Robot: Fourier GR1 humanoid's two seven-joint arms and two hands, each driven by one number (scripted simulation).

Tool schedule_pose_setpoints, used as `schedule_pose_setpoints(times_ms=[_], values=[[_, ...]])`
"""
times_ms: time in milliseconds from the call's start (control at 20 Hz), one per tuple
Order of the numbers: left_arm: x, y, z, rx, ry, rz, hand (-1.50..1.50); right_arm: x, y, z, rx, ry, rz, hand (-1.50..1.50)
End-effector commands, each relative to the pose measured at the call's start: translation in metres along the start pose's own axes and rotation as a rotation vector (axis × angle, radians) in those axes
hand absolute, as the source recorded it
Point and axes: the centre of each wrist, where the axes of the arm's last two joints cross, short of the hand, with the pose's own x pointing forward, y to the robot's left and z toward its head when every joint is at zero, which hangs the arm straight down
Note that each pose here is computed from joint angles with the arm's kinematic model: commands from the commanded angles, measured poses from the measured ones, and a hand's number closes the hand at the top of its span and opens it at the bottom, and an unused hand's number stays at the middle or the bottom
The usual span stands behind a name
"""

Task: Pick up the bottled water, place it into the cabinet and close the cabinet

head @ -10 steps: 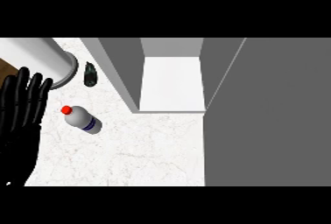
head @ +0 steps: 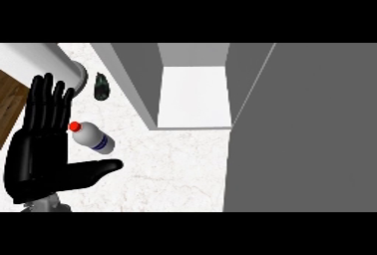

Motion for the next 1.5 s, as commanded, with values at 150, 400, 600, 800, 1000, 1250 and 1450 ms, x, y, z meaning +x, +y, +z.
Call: schedule_pose_setpoints(times_ms=[150, 400, 600, 800, 1000, 1250, 1450], values=[[-0.007, -0.002, 0.017, 0.144, 0.185, 0.129, -1.50, 0.010, -0.011, 0.036, 0.011, 0.124, -0.160, -1.50], [-0.006, -0.001, 0.043, 0.163, 0.191, 0.107, -1.50, 0.024, -0.002, 0.054, -0.019, 0.143, -0.180, -1.50], [-0.014, -0.019, 0.060, 0.158, 0.216, 0.126, -1.50, -0.002, 0.006, 0.060, -0.014, 0.121, -0.191, -1.50], [0.000, -0.006, 0.056, 0.160, 0.193, 0.105, -1.50, 0.015, 0.018, 0.069, 0.007, 0.137, -0.189, -1.50], [-0.013, 0.007, 0.076, 0.162, 0.189, 0.115, -1.50, -0.013, 0.012, 0.061, -0.012, 0.126, -0.162, -1.50], [-0.002, 0.011, 0.076, 0.153, 0.154, 0.071, -1.50, -0.009, -0.002, 0.062, 0.004, 0.118, -0.174, -1.50], [-0.032, 0.041, 0.090, 0.226, 0.167, 0.086, -1.50, -0.016, -0.010, 0.062, -0.001, 0.112, -0.185, -1.50]])
